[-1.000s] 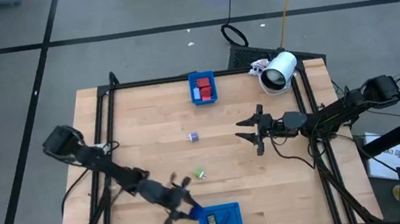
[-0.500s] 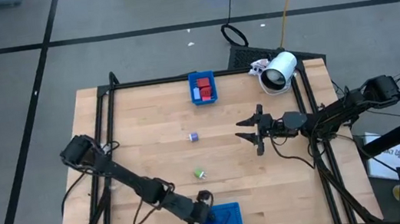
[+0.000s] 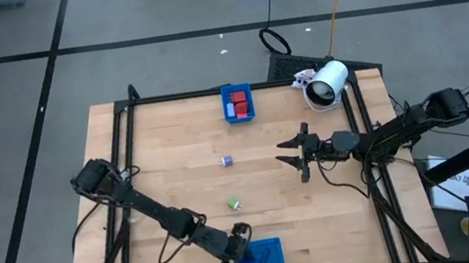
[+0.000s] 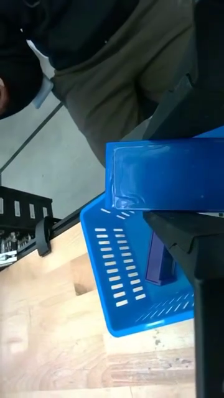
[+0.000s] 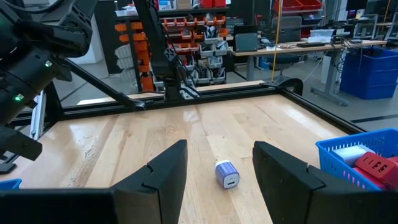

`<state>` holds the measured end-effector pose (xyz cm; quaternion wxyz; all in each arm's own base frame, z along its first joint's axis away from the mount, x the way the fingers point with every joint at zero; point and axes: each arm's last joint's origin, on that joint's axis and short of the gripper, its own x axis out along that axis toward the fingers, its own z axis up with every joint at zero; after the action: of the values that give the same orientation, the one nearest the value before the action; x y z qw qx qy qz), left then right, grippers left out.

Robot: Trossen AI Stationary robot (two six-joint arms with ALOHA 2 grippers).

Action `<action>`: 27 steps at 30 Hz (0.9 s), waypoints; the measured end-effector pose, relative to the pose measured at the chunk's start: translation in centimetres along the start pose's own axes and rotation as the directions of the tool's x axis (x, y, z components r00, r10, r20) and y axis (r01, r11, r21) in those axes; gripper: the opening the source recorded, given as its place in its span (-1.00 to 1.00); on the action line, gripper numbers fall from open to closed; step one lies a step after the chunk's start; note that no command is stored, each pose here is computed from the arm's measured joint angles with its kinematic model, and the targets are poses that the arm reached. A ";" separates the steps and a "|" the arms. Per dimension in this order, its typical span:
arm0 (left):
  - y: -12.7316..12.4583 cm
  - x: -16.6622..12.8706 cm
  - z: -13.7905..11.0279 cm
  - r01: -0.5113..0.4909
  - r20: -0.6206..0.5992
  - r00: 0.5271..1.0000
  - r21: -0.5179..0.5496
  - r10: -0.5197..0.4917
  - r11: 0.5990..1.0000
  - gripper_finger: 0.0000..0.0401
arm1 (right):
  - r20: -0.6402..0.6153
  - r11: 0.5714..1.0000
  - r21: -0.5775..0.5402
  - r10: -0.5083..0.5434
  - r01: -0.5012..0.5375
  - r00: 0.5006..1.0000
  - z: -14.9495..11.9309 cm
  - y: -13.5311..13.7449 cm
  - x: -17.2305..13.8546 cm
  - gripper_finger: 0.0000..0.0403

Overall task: Pick & Place Office items
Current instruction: Put the blue digital timer into the bottom blue bin

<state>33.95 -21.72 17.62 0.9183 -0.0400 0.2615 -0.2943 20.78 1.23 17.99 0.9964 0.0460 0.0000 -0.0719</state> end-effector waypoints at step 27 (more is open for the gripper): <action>0.4 -0.1 0.5 -0.026 0.048 0.998 -0.107 0.031 0.994 0.00 | 0.000 1.000 0.000 0.000 0.000 1.000 0.0 0.0 0.0 -0.15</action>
<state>34.38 -21.34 18.03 0.9253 -0.0923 0.2543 -0.2657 20.78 1.23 17.99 0.9964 0.0460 0.0001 -0.0717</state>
